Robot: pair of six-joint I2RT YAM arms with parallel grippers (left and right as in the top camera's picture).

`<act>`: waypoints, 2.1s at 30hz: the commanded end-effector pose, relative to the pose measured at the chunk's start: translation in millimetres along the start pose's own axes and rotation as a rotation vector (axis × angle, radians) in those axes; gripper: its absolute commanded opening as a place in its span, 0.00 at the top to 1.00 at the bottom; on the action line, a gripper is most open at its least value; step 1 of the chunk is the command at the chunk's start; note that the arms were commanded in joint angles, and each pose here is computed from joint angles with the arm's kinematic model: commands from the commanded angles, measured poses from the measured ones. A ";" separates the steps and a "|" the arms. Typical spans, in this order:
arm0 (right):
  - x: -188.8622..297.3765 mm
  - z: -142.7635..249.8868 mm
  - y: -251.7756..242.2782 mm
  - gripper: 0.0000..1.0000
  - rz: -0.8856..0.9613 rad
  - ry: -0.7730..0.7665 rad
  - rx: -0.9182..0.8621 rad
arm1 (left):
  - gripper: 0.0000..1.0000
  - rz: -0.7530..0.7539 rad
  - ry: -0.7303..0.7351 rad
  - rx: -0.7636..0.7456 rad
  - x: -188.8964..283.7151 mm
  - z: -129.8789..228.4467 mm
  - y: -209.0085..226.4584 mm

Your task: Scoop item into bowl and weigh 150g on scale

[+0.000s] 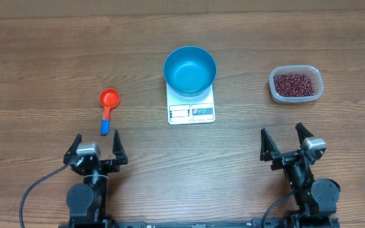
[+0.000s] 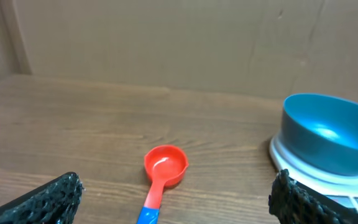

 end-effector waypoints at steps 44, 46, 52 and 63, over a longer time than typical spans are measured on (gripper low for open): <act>0.0 1.6 -0.5 0.00 0.003 -0.005 -0.006 | 0.01 0.281 0.763 0.003 -89.0 -98.5 -65.6; 0.0 1.6 -0.5 0.00 0.004 -0.005 -0.006 | 0.00 0.247 0.790 0.037 -95.8 -90.6 -56.7; 0.0 1.6 -0.5 0.00 0.003 -0.005 -0.006 | 0.00 0.109 0.886 0.163 -121.8 -56.1 -12.2; 0.0 1.6 -0.5 0.00 0.003 -0.005 -0.006 | 0.19 0.018 0.993 0.194 -169.0 14.0 24.0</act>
Point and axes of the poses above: each gripper's point midway between its finger pads, its own x axis back along the fingers, its own y axis along the line the jaws close on, z = x × y, the point moved 1 cm from there along x, back along the fingers, and after that the axes turned 1 degree about x, right-handed, at the moved point
